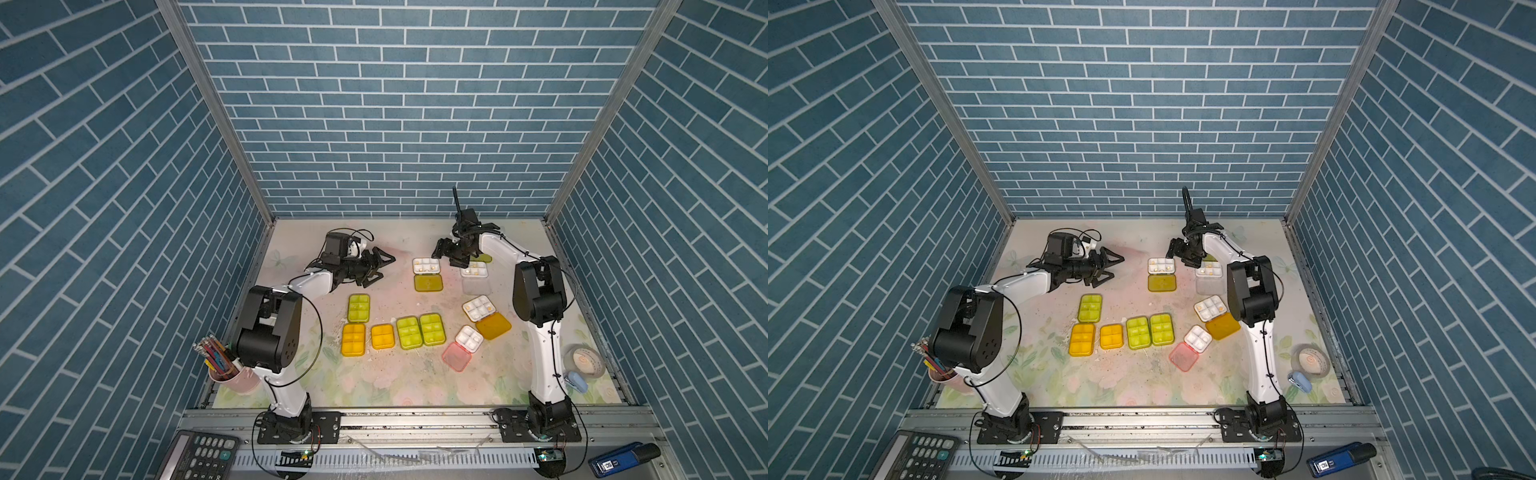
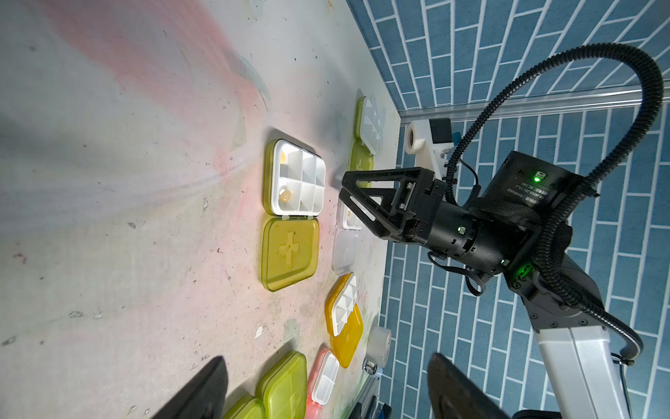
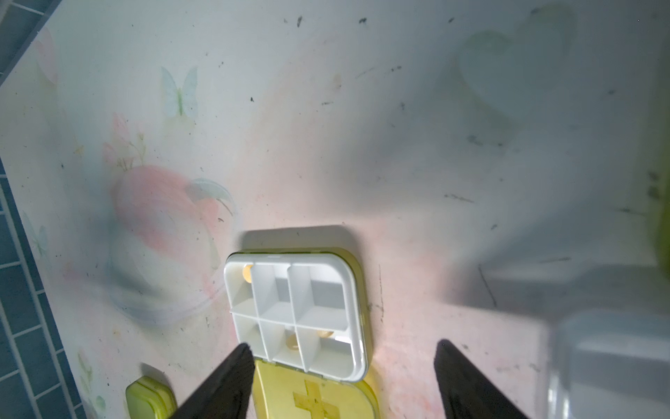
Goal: Close pillboxes
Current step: Adjust the pillbox at the center of the board.
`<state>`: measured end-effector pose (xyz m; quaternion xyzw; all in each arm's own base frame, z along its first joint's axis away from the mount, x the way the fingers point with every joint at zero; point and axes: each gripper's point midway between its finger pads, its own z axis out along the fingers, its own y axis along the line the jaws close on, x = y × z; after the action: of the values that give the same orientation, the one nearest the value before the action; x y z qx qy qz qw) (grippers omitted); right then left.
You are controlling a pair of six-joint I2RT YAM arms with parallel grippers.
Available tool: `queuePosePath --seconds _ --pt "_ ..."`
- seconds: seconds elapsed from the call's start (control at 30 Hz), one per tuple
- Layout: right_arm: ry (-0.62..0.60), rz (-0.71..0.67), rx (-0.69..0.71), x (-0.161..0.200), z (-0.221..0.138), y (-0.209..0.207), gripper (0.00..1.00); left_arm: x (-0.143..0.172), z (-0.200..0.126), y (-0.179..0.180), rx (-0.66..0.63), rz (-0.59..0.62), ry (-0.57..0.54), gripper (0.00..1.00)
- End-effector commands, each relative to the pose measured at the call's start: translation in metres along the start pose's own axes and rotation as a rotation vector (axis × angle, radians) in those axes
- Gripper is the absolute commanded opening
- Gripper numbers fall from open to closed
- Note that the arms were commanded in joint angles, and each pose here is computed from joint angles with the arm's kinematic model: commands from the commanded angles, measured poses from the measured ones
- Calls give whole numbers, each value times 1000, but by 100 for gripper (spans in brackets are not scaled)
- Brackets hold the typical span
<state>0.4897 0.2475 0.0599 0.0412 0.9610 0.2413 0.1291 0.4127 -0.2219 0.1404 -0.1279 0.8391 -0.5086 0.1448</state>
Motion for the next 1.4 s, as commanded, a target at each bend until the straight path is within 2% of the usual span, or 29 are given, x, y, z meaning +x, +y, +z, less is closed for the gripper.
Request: queuePosePath --seconds 0.0,0.37,0.8,0.97,1.17,1.37 --pt "19 40 -32 -1 12 3 79 -1 -2 -11 19 28 7 87" --pt "61 55 -83 -3 38 17 75 0 1 -6 9 17 16 87" --pt "168 -61 -246 35 54 85 72 -1 3 -1 5 3 23 87" --pt "217 -133 -342 55 46 115 72 -1 3 -1 1 5 19 87" --pt "223 -161 -398 61 24 135 71 -1 6 6 -12 -3 21 87" --pt "106 -187 -269 52 -22 122 71 7 14 14 -49 9 45 87"
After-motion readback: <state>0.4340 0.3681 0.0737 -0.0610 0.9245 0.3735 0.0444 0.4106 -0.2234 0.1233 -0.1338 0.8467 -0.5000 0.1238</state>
